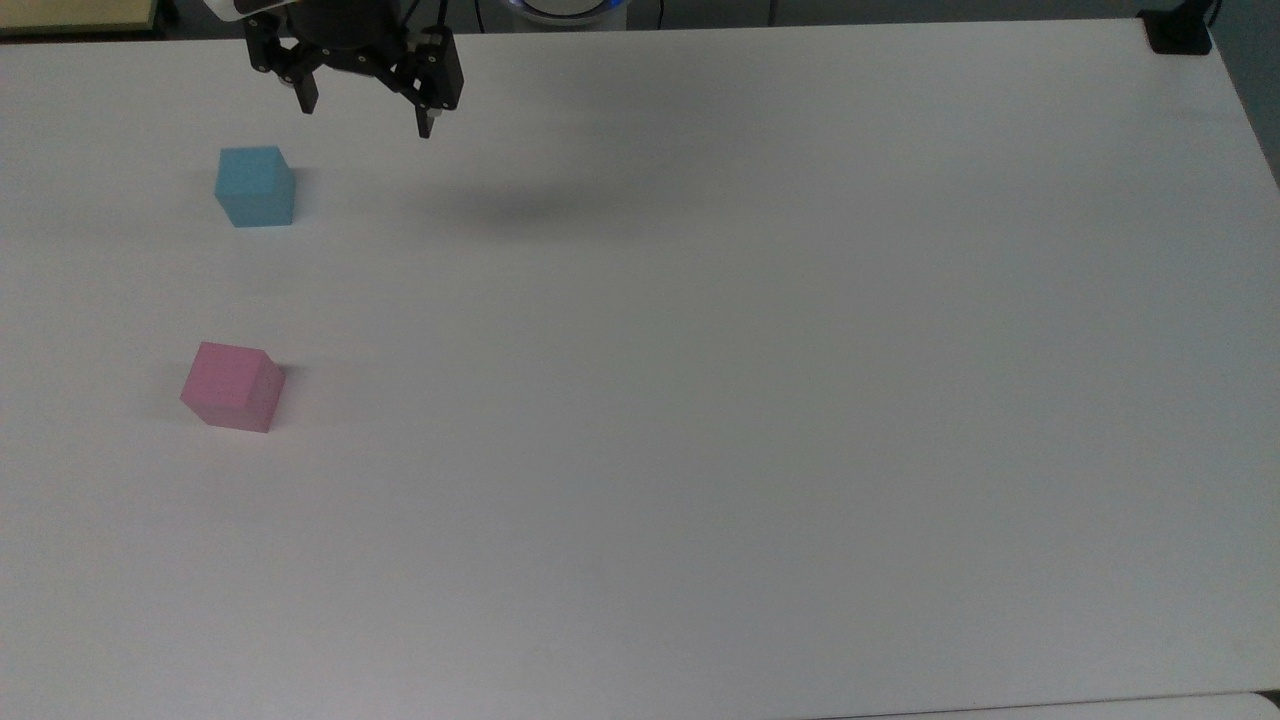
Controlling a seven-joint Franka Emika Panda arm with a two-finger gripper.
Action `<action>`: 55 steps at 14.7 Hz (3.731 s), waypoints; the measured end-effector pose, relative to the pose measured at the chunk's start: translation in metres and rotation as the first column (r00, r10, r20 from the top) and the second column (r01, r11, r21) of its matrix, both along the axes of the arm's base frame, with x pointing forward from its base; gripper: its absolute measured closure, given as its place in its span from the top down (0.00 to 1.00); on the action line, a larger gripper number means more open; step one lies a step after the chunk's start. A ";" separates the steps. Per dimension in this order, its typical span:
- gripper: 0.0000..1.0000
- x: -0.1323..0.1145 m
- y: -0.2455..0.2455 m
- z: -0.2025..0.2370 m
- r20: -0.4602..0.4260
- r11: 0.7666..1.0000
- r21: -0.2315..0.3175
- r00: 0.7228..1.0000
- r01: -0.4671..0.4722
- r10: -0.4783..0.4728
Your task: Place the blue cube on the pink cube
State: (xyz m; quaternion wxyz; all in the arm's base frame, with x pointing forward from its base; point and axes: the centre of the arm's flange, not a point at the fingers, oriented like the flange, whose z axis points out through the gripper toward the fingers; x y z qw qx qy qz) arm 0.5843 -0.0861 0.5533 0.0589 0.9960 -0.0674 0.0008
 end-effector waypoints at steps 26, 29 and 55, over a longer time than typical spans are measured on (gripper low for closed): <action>1.00 -0.107 -0.183 -0.146 -0.080 0.984 0.004 0.981 -0.177 0.176; 1.00 -0.110 -0.185 -0.158 -0.112 0.978 -0.008 0.972 -0.208 0.206; 0.56 0.037 -0.171 -0.093 0.199 0.999 -0.023 0.980 -0.023 0.027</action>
